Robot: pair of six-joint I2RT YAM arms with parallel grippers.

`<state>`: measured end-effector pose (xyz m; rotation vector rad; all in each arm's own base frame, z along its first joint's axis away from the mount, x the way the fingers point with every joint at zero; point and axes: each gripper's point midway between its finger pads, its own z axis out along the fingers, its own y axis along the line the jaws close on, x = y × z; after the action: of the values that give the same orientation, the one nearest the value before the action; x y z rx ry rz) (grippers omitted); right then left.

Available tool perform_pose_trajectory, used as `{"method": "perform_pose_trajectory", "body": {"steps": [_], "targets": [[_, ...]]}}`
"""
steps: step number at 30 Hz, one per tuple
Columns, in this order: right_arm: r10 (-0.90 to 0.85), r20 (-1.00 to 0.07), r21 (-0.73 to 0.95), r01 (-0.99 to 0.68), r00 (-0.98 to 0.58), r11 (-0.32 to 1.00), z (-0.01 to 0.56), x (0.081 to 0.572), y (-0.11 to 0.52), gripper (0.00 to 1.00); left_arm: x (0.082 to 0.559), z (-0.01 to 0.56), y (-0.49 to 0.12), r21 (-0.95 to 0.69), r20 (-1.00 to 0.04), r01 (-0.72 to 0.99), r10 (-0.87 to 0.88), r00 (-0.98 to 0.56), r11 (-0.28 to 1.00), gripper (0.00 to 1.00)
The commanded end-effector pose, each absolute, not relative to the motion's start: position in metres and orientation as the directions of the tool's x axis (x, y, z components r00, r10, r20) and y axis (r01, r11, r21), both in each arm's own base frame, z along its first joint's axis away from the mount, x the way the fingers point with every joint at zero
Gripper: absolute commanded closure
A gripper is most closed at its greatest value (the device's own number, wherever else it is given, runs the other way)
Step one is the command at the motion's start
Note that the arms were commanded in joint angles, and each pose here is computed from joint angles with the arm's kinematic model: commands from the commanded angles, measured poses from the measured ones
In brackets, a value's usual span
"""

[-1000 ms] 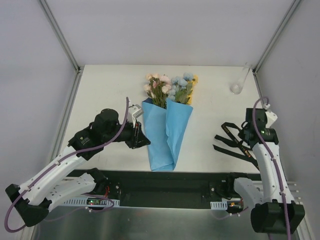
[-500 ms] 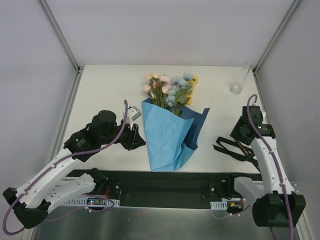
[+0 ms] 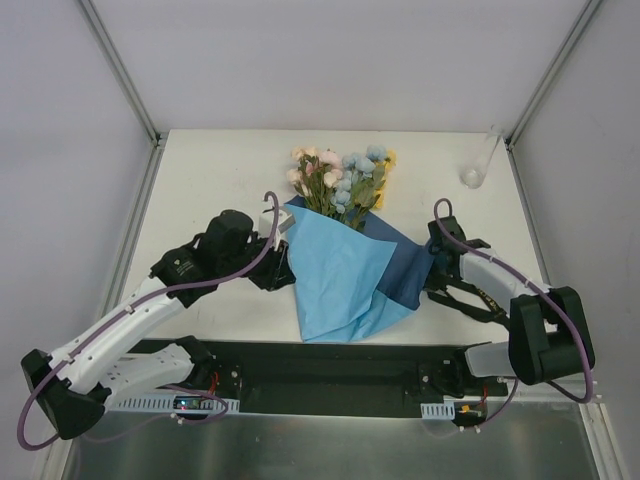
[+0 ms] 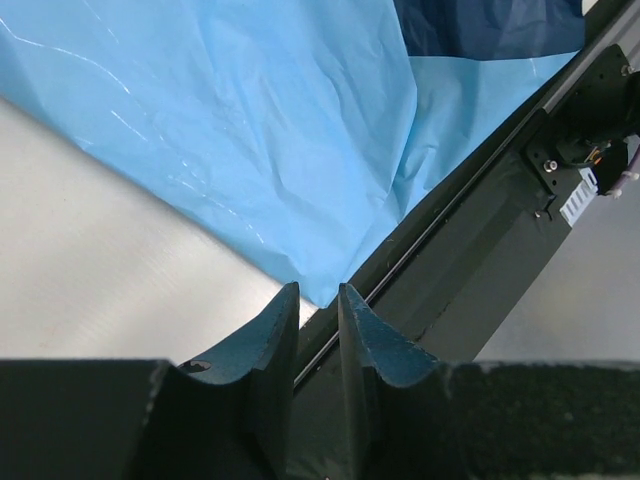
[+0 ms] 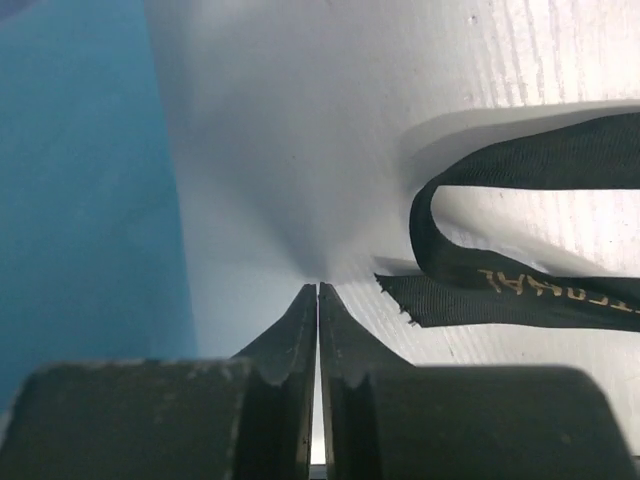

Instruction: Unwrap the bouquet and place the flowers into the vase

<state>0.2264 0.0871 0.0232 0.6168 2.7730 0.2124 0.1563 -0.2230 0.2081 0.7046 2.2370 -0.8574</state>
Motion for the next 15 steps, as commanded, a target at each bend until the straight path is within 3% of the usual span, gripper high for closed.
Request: {"method": "perform_pose_trajectory", "body": {"steps": [1, 10, 15], "targets": [[0.52, -0.255, 0.177, 0.489, -0.815, 0.854, 0.015, 0.225, 0.079, 0.96, 0.169, 0.215, -0.233, -0.371, -0.727, 0.669, 0.246, -0.641, 0.644, 0.78], [0.731, -0.289, 0.121, 0.734, -0.618, 0.669, 0.012, 0.19, -0.002, 0.89, 0.176, 0.212, -0.241, -0.384, -0.711, 0.661, 0.25, -0.657, 0.645, 0.79], [0.712, -0.38, 0.142, 0.724, -0.59, 0.675, 0.044, 0.209, -0.035, 0.87, 0.175, 0.214, -0.245, -0.402, -0.706, 0.659, 0.243, -0.665, 0.635, 0.79]]}}
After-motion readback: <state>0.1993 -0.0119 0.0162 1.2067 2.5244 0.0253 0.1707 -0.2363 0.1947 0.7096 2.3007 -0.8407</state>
